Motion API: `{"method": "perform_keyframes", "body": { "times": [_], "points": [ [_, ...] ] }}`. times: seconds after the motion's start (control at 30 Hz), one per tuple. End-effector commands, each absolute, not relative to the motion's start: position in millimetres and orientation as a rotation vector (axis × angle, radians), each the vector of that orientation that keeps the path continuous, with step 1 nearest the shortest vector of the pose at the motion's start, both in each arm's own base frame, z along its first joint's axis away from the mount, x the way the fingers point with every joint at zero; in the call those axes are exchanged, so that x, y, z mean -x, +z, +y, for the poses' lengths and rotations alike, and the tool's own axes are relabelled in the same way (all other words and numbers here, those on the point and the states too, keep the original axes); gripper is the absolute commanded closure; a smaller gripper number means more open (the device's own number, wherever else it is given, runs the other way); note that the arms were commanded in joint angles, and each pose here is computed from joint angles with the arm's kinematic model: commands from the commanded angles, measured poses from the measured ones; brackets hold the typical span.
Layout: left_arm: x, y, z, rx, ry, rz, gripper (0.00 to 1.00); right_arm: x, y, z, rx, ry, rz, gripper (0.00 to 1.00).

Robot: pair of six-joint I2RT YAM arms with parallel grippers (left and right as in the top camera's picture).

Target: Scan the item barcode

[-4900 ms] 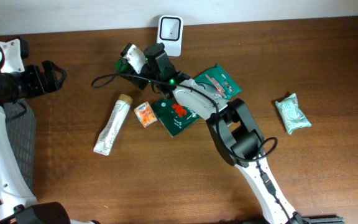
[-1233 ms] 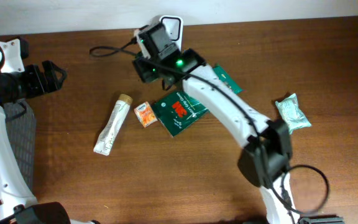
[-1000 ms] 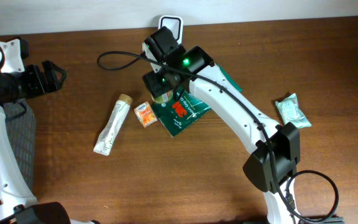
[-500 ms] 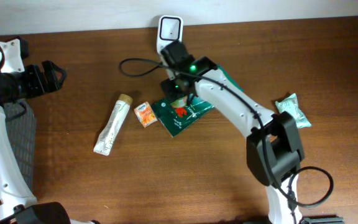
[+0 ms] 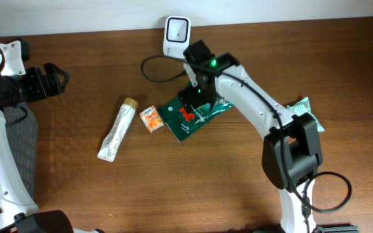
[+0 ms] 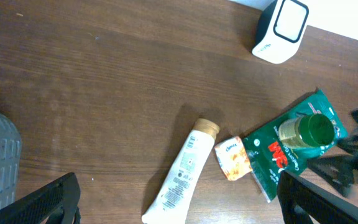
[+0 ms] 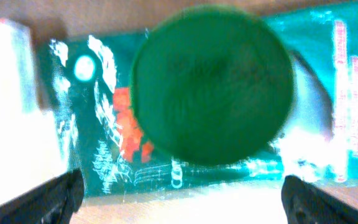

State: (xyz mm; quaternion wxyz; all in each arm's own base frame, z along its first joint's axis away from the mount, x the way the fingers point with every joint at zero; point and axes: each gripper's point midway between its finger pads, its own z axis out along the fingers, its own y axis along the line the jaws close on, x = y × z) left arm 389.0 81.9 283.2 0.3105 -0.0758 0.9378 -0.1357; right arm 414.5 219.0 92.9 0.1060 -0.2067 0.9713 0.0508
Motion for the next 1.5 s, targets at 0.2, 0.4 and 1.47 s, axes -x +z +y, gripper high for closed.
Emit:
{"method": "perform_keyframes", "body": {
  "times": [0.2,0.4,1.47],
  "points": [
    [-388,295,79,0.199,-0.366,2.447,0.01,-417,225,226,0.621,0.212,2.69,0.02],
    [-388,295,79,0.199,-0.366,2.447,0.01,-447,216,243,0.604,0.245,2.61,0.02],
    [-388,295,79,0.199,-0.366,2.447,0.01,-454,78,223,0.525,0.016,2.95,0.4]
  ]
}}
